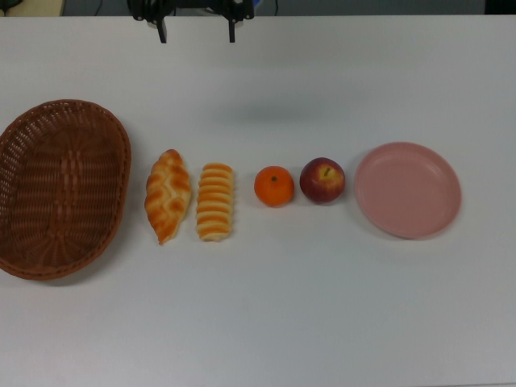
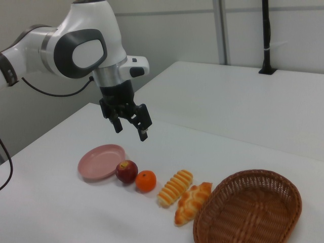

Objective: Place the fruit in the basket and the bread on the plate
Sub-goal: 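Move the gripper down over the red apple and grasp it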

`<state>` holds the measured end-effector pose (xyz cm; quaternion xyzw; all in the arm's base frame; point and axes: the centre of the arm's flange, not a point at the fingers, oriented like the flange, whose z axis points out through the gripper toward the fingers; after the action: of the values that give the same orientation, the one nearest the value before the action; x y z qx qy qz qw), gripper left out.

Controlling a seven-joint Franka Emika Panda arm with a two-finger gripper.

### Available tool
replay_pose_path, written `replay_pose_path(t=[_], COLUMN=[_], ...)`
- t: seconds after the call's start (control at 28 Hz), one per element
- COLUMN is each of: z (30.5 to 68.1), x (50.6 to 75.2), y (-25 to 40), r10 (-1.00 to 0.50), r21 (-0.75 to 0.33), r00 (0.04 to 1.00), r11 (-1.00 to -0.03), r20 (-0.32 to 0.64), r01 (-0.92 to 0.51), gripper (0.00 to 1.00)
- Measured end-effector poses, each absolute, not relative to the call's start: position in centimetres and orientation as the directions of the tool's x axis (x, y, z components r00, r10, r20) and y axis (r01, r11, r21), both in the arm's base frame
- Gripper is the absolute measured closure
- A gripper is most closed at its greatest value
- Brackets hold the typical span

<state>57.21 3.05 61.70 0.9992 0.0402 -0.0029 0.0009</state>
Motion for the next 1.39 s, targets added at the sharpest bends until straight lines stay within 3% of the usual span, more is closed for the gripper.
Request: replay_pose_path(t=[0.14, 0.46, 0.82, 1.14, 1.39], z=[60.0, 52.4, 47.0, 41.2, 39.2], x=[57.0, 58.5, 61.2, 61.9, 61.8], y=[5.3, 12.3, 16.8, 21.8, 22.9], r10=[0.116, 0.224, 0.247, 0.197, 0.139], r21=[-0.020, -0.027, -0.023, -0.018, -0.018], r00=[0.992, 0.964, 0.965, 0.980, 0.990], r11=[-0.993, -0.975, -0.969, -0.980, -0.990], r20=[-0.049, -0.146, -0.088, -0.039, -0.020], r01=[0.115, 0.222, 0.246, 0.196, 0.138], gripper=[0.00, 0.00, 0.00, 0.00, 0.00])
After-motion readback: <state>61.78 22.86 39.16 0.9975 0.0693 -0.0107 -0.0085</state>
